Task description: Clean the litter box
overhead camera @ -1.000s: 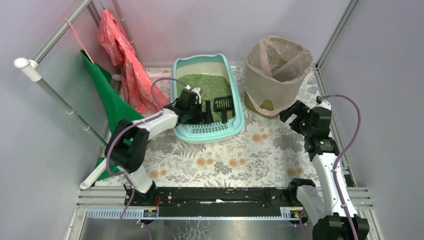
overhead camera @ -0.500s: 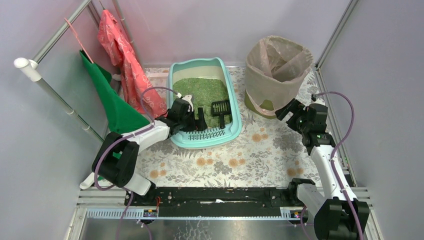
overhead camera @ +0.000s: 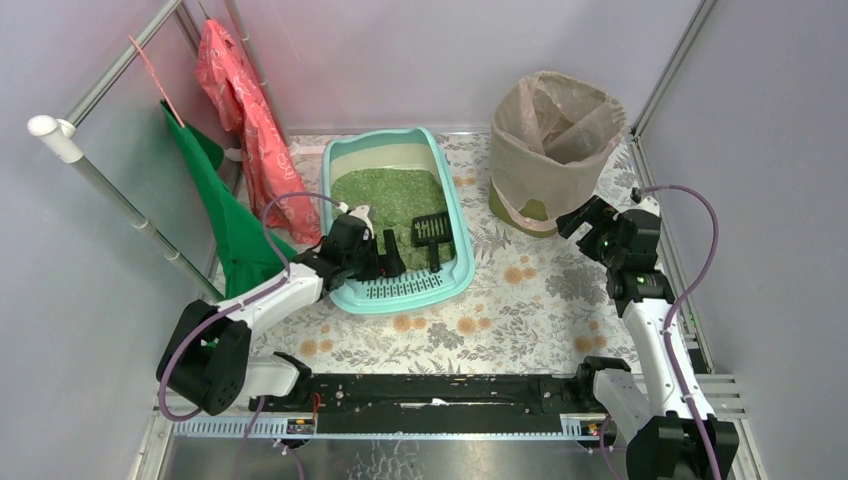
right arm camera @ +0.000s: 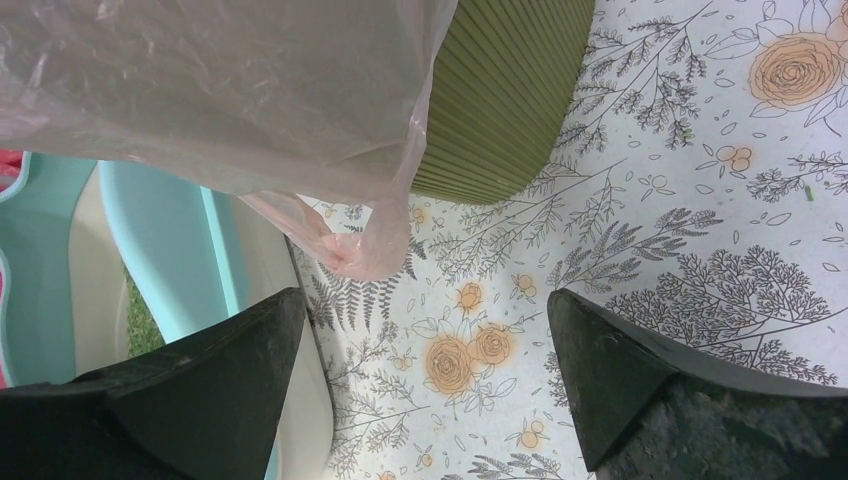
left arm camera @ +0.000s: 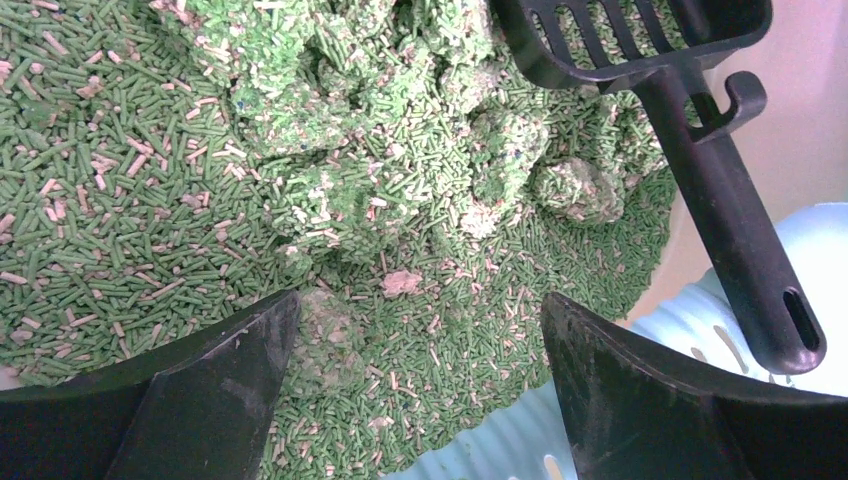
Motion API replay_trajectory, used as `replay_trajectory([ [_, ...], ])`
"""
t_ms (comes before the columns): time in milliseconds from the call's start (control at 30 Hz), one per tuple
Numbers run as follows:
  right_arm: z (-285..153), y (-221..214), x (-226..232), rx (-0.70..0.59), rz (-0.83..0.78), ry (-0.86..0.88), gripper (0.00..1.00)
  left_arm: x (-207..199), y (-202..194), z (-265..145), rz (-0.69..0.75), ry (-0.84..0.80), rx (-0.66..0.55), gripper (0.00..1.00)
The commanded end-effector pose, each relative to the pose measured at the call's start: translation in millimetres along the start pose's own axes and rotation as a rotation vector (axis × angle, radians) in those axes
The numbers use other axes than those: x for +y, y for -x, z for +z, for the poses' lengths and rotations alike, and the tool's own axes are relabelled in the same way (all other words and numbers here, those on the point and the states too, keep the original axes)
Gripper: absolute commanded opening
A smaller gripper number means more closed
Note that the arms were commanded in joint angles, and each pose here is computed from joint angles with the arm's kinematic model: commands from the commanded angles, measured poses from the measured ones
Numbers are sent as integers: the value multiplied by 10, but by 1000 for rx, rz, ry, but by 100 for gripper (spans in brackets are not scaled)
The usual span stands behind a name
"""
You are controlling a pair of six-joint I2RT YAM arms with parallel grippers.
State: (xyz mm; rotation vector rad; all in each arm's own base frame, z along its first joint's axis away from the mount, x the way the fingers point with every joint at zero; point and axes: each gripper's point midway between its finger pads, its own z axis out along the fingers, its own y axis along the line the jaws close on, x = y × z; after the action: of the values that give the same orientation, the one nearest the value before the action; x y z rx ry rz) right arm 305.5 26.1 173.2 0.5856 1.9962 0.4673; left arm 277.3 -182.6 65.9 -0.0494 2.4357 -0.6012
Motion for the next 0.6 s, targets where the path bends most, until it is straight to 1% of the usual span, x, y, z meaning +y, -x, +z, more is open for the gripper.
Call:
replay_trajectory([
  [0, -72, 259, 178, -72, 9, 36, 100, -65, 158, -167, -22, 41, -5, 99],
  [167, -178, 426, 252, -130, 21, 44, 100, -590, 748, -366, 11, -67, -126, 99],
  [267, -215, 514, 299, -140, 30, 43, 100, -903, 1063, -541, 42, -123, -191, 99],
  [333, -233, 568, 315, -158, 47, 43, 100, -1043, 1167, -583, 58, -150, -203, 99],
  [433, -276, 698, 270, -224, 68, 16, 100, -1131, 1294, -537, 63, -154, -217, 99],
  [567, -427, 1024, 171, -376, 110, -46, 100, -1299, 1625, -302, 103, -172, -280, 99],
])
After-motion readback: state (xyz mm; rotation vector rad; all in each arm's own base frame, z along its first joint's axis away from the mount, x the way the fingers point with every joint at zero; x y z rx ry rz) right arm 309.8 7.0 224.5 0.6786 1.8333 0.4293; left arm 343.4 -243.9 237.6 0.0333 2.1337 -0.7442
